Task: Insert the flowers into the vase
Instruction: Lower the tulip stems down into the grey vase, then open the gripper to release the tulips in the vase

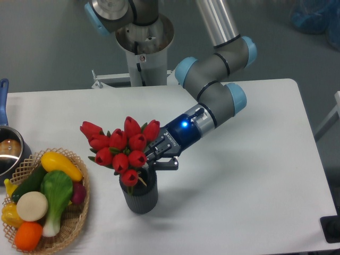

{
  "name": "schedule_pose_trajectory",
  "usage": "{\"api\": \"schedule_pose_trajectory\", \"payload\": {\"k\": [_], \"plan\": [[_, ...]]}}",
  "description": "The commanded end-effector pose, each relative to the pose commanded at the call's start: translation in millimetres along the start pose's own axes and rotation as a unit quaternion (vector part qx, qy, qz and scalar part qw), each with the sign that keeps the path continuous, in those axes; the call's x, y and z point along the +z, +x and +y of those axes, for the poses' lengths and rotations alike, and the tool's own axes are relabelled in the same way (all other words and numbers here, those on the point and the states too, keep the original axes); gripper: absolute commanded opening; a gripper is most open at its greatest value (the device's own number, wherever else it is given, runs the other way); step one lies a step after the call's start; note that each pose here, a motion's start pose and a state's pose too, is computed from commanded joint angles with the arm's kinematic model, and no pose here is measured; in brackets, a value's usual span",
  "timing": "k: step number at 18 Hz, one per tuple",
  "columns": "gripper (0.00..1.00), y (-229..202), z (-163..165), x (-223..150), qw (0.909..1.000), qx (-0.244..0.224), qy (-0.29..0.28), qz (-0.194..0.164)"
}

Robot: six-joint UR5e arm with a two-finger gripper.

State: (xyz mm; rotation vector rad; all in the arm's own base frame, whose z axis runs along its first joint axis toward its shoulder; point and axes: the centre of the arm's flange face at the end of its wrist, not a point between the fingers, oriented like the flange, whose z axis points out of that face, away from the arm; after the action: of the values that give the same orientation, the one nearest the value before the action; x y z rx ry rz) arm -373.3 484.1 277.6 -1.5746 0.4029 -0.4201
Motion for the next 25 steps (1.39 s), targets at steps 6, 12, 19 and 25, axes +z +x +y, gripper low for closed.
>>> {"api": "schedule_pose_trajectory", "payload": {"k": [6,12,19,25], "plan": [[0.14,-1.3,-0.1,-0.9,1.0000,0.001,-0.001,-0.001],[0.15,-3.6,9.7,-3.3,0.9999,0.004,-0.015,-0.003],[0.15,-4.8,11.3,-6.7,0.9998,0.004,-0.016,-0.006],[0.19,-4.2,16.3,-5.7,0.9997,0.002,-0.022,-0.006]]}}
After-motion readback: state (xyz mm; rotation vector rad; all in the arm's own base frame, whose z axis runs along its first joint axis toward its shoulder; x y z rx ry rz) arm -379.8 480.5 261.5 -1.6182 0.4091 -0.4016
